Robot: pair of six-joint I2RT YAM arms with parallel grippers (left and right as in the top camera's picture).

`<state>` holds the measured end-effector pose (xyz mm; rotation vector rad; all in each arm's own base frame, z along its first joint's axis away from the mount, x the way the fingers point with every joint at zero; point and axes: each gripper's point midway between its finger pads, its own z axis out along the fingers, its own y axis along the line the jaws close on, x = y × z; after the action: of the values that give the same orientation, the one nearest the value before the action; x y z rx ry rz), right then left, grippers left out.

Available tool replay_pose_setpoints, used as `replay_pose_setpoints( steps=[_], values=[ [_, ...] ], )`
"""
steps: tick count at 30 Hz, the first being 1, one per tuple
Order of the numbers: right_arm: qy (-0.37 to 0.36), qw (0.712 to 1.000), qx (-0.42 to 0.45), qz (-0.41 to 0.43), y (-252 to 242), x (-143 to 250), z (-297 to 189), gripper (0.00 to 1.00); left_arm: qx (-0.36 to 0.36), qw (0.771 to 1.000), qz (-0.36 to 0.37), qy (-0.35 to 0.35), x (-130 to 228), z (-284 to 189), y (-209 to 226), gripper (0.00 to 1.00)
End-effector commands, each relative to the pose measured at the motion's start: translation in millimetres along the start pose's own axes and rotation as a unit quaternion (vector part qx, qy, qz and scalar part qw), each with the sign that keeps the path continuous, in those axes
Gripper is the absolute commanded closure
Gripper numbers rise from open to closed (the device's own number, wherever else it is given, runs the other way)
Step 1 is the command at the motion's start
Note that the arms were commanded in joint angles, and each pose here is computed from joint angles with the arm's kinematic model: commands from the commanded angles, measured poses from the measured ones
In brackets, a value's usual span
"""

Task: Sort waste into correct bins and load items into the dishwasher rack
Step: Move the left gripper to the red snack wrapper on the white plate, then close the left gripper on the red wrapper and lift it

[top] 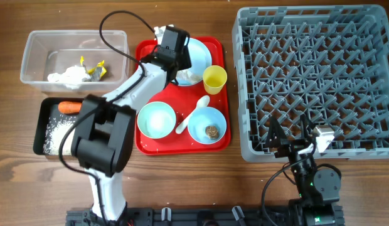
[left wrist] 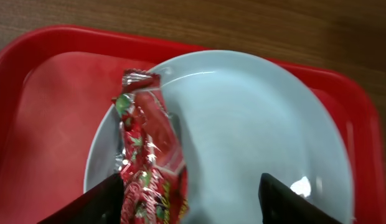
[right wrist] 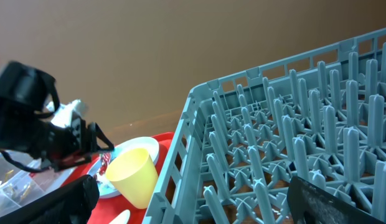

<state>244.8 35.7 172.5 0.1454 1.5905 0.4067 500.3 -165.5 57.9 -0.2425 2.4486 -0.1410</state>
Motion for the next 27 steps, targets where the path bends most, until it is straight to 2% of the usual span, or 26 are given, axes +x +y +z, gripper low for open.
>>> replay_pose_setpoints(
  steps=[1,5,11,20,24,27],
  values=[
    [-0.005,1.000,0.003,-0.004,-1,-2,0,0.00,-0.021,1.000,0.001,-0.008,-2,14,15,0.34],
    [-0.005,1.000,0.003,-0.004,-1,-2,0,0.00,-0.023,1.000,0.000,-0.006,1,22,17,0.37],
    [-0.005,1.000,0.003,-0.004,-1,-2,0,0.00,-0.023,1.000,0.003,0.003,8,27,17,0.49],
    [-0.005,1.000,0.003,-0.004,-1,-2,0,0.00,-0.024,1.000,0.006,0.008,13,30,16,0.51],
    [-0.005,1.000,0.003,-0.004,-1,-2,0,0.00,-0.026,1.000,0.008,0.014,17,32,17,0.63],
    [-0.005,1.000,0.003,-0.004,-1,-2,0,0.00,-0.029,0.999,0.009,0.019,21,35,18,0.64]
  ],
)
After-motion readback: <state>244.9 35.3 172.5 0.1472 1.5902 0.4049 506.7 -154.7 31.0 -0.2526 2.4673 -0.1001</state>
